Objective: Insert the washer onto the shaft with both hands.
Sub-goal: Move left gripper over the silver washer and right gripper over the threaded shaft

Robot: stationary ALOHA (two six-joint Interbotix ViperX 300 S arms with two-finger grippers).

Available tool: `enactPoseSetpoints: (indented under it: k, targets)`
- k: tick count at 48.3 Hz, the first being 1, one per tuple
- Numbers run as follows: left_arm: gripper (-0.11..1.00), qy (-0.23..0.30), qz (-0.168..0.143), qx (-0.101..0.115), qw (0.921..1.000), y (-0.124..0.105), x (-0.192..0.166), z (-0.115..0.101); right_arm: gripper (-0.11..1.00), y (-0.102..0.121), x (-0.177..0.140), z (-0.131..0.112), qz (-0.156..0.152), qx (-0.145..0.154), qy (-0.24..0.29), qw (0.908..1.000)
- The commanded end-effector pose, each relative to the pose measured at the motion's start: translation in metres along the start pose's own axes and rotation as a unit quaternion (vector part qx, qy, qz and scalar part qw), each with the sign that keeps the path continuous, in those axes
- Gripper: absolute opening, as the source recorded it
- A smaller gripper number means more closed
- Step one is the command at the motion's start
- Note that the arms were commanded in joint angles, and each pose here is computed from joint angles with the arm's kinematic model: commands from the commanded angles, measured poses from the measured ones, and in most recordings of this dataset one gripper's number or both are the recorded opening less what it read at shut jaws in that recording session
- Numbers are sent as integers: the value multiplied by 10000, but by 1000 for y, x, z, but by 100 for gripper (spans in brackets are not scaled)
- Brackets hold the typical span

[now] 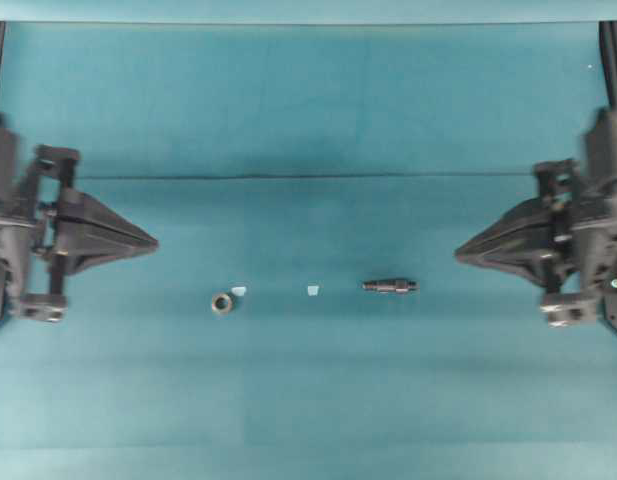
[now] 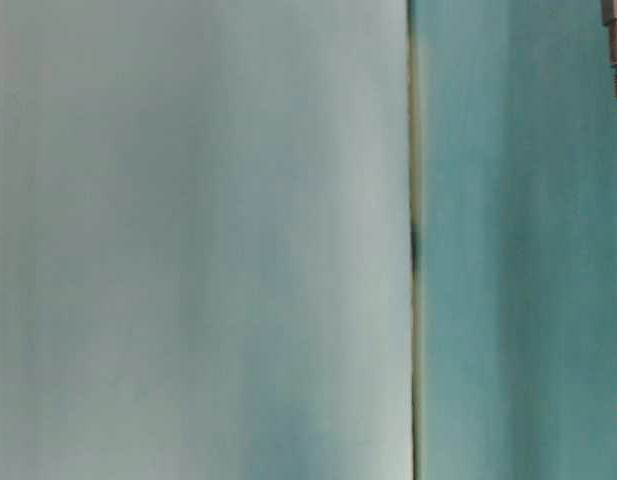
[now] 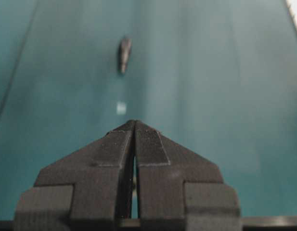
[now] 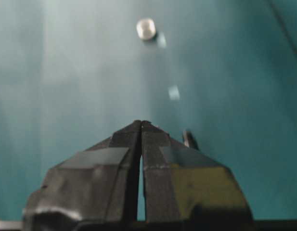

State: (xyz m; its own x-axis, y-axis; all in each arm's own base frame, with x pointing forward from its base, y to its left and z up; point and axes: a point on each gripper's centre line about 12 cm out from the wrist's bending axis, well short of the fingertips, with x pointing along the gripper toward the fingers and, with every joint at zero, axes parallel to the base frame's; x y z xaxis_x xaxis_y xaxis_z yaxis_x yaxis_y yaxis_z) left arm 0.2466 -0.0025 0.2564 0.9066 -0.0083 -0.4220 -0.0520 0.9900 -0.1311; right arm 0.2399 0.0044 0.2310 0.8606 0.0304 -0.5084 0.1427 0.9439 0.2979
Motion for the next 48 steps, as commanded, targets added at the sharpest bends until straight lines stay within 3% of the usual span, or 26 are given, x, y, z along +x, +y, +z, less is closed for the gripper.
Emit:
enactPoseSetpoints:
  k: [1, 15, 28, 32, 48]
  targets:
    - [2, 169, 8, -13, 9999, -2, 7, 9, -9, 1, 11, 7, -101, 87, 285, 9995]
    - [2, 932, -29, 154, 9955, -11, 43, 1, -9, -4, 50, 1, -465, -103, 1483, 9878]
    - [2, 2090, 146, 327, 9773, -9, 74, -12, -9, -9, 77, -1, -800, -483, 2429, 9655]
    - [2, 2299, 157, 395, 9723, -10, 82, -16, -9, -10, 83, -2, -854, -577, 2608, 9599]
    - [2, 2659, 109, 692, 9615, -11, 102, -22, -9, -8, 99, -14, -787, -849, 2812, 9527]
